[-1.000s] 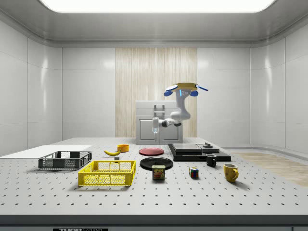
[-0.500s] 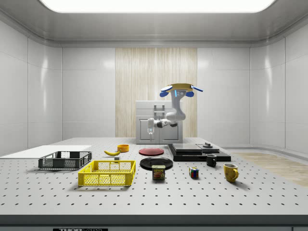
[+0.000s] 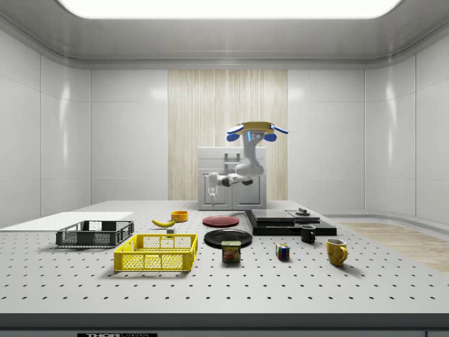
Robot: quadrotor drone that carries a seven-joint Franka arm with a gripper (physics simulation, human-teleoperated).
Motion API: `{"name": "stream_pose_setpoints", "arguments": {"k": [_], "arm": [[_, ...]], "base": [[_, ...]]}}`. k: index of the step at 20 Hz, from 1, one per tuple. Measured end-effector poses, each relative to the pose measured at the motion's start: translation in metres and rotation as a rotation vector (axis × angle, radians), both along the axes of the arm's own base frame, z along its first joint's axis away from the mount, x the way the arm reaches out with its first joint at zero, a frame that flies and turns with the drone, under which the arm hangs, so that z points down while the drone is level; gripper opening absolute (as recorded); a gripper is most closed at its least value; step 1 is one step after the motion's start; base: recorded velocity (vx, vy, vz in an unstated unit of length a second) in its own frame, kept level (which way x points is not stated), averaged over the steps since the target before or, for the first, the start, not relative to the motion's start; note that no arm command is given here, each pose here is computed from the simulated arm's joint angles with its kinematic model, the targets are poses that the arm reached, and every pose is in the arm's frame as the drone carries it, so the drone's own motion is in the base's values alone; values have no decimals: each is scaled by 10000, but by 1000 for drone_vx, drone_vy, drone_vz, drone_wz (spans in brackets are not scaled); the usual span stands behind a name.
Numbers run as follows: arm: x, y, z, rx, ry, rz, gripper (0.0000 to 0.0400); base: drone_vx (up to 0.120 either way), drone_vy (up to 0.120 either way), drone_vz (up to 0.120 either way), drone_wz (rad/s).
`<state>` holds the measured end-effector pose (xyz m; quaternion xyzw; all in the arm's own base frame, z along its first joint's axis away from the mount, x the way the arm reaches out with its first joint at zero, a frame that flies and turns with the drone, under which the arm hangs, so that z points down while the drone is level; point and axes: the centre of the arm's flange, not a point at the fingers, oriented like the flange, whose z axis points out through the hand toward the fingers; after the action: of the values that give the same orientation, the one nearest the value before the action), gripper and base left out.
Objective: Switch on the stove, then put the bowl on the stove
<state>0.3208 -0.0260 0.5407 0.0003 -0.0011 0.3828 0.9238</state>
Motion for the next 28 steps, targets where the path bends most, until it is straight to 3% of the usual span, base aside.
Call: {"name": "stream_pose_setpoints", "arguments": {"k": [26,28], "arm": [[0,0,0,0,0,0,400],[0,0,0,0,0,0,400]], "base": [[120,0,0,0],[120,120,0,0]]}}
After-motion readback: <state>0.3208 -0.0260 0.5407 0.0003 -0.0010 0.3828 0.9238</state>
